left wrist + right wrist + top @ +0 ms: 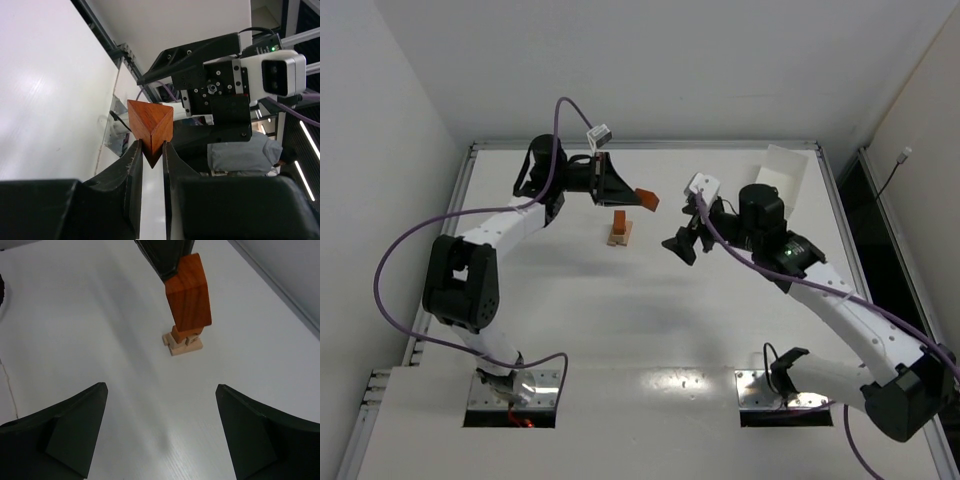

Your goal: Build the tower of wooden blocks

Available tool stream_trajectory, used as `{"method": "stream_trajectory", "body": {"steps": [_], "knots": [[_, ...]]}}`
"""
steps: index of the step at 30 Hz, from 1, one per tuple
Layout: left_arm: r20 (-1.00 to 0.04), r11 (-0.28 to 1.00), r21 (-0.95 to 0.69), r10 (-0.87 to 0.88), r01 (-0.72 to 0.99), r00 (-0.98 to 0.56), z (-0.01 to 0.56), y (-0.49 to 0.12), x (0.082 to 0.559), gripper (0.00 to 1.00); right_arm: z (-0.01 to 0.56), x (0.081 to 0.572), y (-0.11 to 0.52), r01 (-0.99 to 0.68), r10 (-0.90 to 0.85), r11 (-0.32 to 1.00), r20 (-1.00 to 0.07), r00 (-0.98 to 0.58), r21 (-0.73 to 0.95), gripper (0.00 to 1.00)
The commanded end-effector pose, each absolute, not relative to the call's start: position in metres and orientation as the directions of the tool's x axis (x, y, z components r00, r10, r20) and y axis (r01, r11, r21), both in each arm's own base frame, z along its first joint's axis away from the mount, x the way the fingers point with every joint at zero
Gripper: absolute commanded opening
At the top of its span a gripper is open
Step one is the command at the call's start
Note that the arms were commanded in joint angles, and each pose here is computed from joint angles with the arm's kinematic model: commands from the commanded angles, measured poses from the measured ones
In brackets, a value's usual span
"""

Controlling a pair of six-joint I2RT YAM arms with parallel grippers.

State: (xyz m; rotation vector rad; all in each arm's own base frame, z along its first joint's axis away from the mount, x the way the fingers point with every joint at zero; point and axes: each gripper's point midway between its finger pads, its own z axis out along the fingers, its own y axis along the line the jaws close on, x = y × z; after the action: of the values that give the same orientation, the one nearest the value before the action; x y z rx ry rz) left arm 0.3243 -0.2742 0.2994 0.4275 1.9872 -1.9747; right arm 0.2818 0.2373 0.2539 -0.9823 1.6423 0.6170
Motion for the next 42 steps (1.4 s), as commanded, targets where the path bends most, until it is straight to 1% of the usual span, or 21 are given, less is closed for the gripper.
{"method": "stream_trajectory", "body": {"steps": [1,2,3,5,7,8,10,12,13,15,16,18,21,22,23,24,29,35,37,38,42], "knots": [[-0.48,-0.04,-0.877,0.015,0.479,-0.877,0.326,-0.267,0.306,0.0,0.299,0.286,0.253,-0.831,-0.282,0.487,-0.949,0.142,-0.269,0.86],[-0.463,-0.037,-0.886,0.017,0.462,-0.886,0.322,-0.267,0.305,0.0,0.304,0.293,0.251,-0.798,-0.298,0.515,-0.938,0.175,-0.313,0.86],[-0.471,-0.043,-0.882,0.024,0.469,-0.882,0.325,-0.266,0.302,0.0,0.31,0.294,0.25,-0.776,-0.32,0.512,-0.92,0.227,-0.369,0.86],[-0.471,-0.05,-0.882,0.041,0.469,-0.881,0.325,-0.268,0.298,0.0,0.317,0.299,0.246,-0.73,-0.348,0.529,-0.895,0.279,-0.434,0.86],[-0.463,-0.053,-0.886,0.053,0.461,-0.885,0.324,-0.268,0.296,0.0,0.316,0.298,0.243,-0.691,-0.381,0.519,-0.859,0.341,-0.504,0.86],[-0.463,-0.061,-0.886,0.071,0.46,-0.883,0.324,-0.27,0.291,0.0,0.313,0.298,0.244,-0.678,-0.386,0.516,-0.849,0.361,-0.523,0.86],[-0.472,-0.066,-0.882,0.082,0.468,-0.878,0.323,-0.27,0.289,0.0,0.319,0.295,0.241,-0.654,-0.389,0.512,-0.829,0.401,-0.557,0.83],[-0.476,-0.074,-0.879,0.104,0.471,-0.873,0.321,-0.273,0.284,0.0,0.317,0.296,0.241,-0.65,-0.395,0.508,-0.823,0.408,-0.566,0.82],[-0.474,-0.07,-0.881,0.105,0.469,-0.874,0.319,-0.273,0.284,0.0,0.317,0.294,0.243,-0.658,-0.388,0.498,-0.824,0.414,-0.565,0.82],[-0.435,-0.06,-0.9,0.131,0.431,-0.891,0.311,-0.274,0.28,0.0,0.322,0.292,0.246,-0.663,-0.374,0.489,-0.823,0.428,-0.567,0.81],[-0.455,-0.058,-0.891,0.132,0.451,-0.881,0.307,-0.274,0.28,0.0,0.322,0.288,0.249,-0.683,-0.353,0.482,-0.835,0.422,-0.549,0.79],[-0.454,-0.05,-0.891,0.137,0.452,-0.88,0.303,-0.274,0.28,0.0,0.33,0.285,0.252,-0.698,-0.327,0.48,-0.846,0.42,-0.532,0.78],[-0.46,-0.059,-0.888,0.169,0.457,-0.872,0.303,-0.279,0.273,0.0,0.322,0.286,0.257,-0.712,-0.333,0.466,-0.849,0.409,-0.526,0.77],[-0.464,-0.058,-0.885,0.171,0.461,-0.869,0.304,-0.279,0.273,0.0,0.322,0.286,0.258,-0.716,-0.328,0.469,-0.855,0.402,-0.517,0.77],[-0.445,-0.05,-0.895,0.175,0.444,-0.878,0.301,-0.279,0.272,0.0,0.323,0.284,0.263,-0.725,-0.321,0.456,-0.855,0.407,-0.516,0.77],[-0.463,-0.054,-0.886,0.174,0.461,-0.869,0.303,-0.279,0.272,0.0,0.323,0.285,0.264,-0.725,-0.321,0.456,-0.855,0.406,-0.516,0.77],[-0.472,-0.062,-0.881,0.18,0.469,-0.863,0.307,-0.282,0.271,0.0,0.321,0.277,0.274,-0.766,-0.291,0.427,-0.875,0.387,-0.481,0.74],[-0.48,-0.064,-0.877,0.179,0.477,-0.859,0.31,-0.283,0.273,0.0,0.316,0.264,0.285,-0.806,-0.267,0.407,-0.9,0.345,-0.43,0.74],[-0.481,-0.058,-0.876,0.171,0.478,-0.86,0.309,-0.283,0.275,0.0,0.316,0.261,0.287,-0.814,-0.259,0.403,-0.905,0.337,-0.418,0.73],[-0.481,-0.058,-0.876,0.171,0.478,-0.86,0.309,-0.283,0.275,0.0,0.316,0.257,0.29,-0.822,-0.251,0.395,-0.909,0.333,-0.41,0.71],[-0.483,-0.065,-0.875,0.176,0.48,-0.858,0.314,-0.286,0.273,0.0,0.314,0.257,0.294,-0.821,-0.252,0.396,-0.909,0.333,-0.411,0.69]]}}
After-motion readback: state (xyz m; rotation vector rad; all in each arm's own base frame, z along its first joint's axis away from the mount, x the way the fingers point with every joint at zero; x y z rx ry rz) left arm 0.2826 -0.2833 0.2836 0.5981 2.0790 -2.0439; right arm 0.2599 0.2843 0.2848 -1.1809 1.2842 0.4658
